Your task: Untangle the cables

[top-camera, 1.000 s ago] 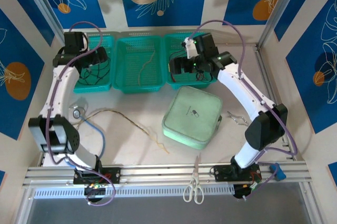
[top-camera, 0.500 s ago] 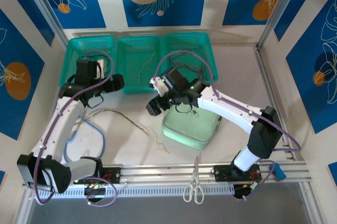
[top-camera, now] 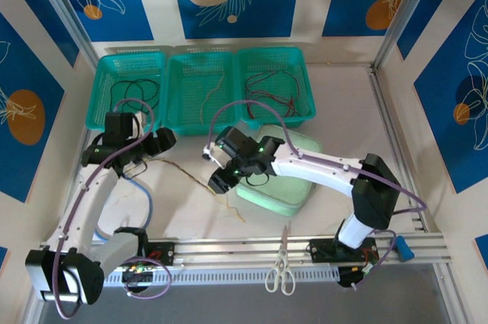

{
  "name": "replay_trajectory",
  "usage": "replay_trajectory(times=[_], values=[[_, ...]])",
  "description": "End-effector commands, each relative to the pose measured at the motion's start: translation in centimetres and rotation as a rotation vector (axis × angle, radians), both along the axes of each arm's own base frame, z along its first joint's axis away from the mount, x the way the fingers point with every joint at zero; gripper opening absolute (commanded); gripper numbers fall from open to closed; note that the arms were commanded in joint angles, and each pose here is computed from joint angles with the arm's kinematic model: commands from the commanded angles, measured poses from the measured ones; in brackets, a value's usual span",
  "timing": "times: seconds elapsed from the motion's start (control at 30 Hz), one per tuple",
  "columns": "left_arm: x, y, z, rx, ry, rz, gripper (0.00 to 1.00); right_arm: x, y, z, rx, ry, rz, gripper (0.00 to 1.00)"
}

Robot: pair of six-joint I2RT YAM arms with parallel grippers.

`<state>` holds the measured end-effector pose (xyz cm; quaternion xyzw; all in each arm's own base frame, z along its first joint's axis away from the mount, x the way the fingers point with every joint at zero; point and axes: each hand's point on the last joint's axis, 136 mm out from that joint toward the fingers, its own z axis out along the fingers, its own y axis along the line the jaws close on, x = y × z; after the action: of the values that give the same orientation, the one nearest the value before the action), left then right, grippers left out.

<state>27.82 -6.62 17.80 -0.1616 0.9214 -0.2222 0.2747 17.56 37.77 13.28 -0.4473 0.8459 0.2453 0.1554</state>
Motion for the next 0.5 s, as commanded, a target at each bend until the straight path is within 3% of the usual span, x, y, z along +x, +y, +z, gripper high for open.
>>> replay_trajectory(times=[0.0, 0.47], values=[[-0.3, -0.8, 0.2, -0.084, -0.007, 0.005, 0.88, -1.2, 0.4, -1.9, -0.085, 0.014, 0.032, 0.49], [-1.2, 1.0, -1.3, -0.132, 0.017, 0.058, 0.87, -2.5, 0.0, -7.1, -0.332, -0.005, 0.075, 0.4]])
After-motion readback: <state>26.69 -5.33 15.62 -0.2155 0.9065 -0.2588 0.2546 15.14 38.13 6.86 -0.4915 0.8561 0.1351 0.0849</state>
